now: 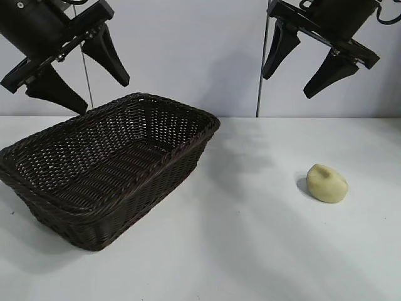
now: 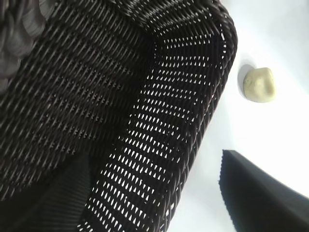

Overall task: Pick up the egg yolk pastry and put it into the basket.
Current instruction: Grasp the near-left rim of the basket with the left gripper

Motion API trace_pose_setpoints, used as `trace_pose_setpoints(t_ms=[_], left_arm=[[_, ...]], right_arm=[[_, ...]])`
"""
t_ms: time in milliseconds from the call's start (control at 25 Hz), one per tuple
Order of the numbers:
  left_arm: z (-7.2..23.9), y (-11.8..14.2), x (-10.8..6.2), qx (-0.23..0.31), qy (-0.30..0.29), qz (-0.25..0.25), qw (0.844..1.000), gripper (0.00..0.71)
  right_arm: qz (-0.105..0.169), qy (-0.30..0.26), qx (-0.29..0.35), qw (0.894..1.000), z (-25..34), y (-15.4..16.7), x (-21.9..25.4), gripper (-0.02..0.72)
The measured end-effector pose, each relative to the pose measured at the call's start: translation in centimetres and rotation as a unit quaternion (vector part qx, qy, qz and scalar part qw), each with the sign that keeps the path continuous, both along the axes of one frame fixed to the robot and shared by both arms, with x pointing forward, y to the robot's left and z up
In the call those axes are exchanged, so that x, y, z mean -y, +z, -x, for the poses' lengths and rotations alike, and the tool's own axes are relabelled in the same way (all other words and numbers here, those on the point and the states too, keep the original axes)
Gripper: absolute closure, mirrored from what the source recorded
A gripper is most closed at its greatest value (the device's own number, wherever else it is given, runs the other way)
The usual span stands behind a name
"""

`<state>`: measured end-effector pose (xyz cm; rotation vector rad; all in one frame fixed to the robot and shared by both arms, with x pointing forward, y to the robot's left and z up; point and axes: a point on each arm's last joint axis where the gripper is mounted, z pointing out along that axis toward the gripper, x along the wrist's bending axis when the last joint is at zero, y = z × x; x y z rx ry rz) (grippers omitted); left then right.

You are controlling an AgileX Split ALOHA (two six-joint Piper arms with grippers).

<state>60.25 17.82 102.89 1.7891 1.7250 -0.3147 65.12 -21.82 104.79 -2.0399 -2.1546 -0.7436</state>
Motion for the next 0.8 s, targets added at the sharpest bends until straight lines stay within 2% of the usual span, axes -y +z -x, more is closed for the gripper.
trace_pose_setpoints(t_ms=[80, 240, 400, 560, 800], left_arm=[[0.5, 0.8, -0.2, -0.002, 0.008, -0.005, 1.000, 0.167], [1.7, 2.8, -1.2, -0.002, 0.037, -0.045, 0.998, 0.167], [3.2, 4.3, -2.2, -0.024, 0.069, -0.078, 0.994, 0.167], [4.3, 5.6, -2.6, -0.028, 0.089, -0.082, 0.992, 0.167], [7.0, 5.3, -3.6, -0.039, 0.141, -0.083, 0.986, 0.167]], right_arm=[[0.000, 0.000, 0.000, 1.000, 0.0, 0.0, 0.0, 0.164], [0.003, 0.001, 0.000, 1.000, 0.0, 0.0, 0.0, 0.164], [0.004, 0.001, 0.001, 1.000, 0.0, 0.0, 0.1, 0.164], [0.005, 0.001, 0.001, 1.000, 0.0, 0.0, 0.1, 0.164], [0.005, 0.001, 0.000, 1.000, 0.0, 0.0, 0.1, 0.164]])
